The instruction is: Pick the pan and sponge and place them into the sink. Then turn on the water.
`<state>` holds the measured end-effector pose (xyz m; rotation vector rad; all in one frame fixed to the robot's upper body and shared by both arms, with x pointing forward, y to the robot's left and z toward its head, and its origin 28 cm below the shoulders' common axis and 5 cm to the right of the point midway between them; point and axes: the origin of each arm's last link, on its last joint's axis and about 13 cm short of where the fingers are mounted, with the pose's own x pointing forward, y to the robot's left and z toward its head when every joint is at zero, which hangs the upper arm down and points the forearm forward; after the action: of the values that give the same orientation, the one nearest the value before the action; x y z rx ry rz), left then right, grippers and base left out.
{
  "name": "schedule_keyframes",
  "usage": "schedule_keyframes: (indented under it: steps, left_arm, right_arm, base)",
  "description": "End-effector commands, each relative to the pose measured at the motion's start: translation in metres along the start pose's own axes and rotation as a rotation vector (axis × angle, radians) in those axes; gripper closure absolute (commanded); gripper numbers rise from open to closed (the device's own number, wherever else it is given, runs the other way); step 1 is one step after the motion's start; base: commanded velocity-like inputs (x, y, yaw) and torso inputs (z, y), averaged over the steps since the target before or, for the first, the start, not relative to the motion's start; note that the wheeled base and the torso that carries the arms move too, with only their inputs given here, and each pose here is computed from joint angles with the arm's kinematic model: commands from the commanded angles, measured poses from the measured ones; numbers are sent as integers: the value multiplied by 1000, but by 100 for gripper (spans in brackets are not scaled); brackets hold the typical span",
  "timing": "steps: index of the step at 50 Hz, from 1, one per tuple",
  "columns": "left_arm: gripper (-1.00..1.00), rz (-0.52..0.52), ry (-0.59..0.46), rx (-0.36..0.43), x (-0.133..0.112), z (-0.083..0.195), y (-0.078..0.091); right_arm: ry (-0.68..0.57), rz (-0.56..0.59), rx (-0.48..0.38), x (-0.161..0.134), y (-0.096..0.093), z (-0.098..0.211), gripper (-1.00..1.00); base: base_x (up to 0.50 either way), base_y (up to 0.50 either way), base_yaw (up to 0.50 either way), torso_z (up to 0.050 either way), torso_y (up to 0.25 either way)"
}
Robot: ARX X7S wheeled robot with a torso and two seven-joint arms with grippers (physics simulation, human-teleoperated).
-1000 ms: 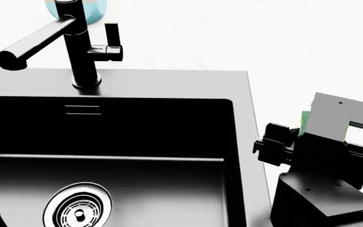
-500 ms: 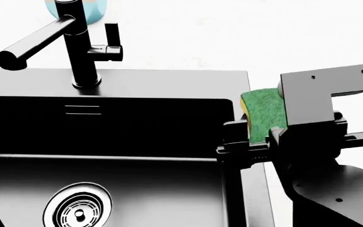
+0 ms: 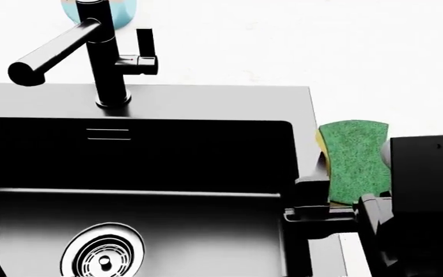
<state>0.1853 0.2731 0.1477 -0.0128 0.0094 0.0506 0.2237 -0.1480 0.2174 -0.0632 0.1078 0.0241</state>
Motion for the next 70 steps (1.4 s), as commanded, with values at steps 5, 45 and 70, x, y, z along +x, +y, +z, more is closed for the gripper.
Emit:
schedule_keyframes:
  steps: [5, 45, 70]
  left_arm:
    - [-100, -4, -2, 6, 1, 1, 1]
    - [-100, -26, 5, 6, 5, 2, 1]
    - [-100, -25, 4, 8, 7, 2, -4]
  right_arm:
    - [-8, -7, -4, -7, -1, -9, 100]
    - [197, 39, -40, 27, -1, -26, 100]
    - [475, 37, -78, 101, 3, -100, 100]
  base:
    - [0, 500, 0, 0, 0]
    - [0, 314, 0, 0, 0]
    - [0, 0, 0, 0, 0]
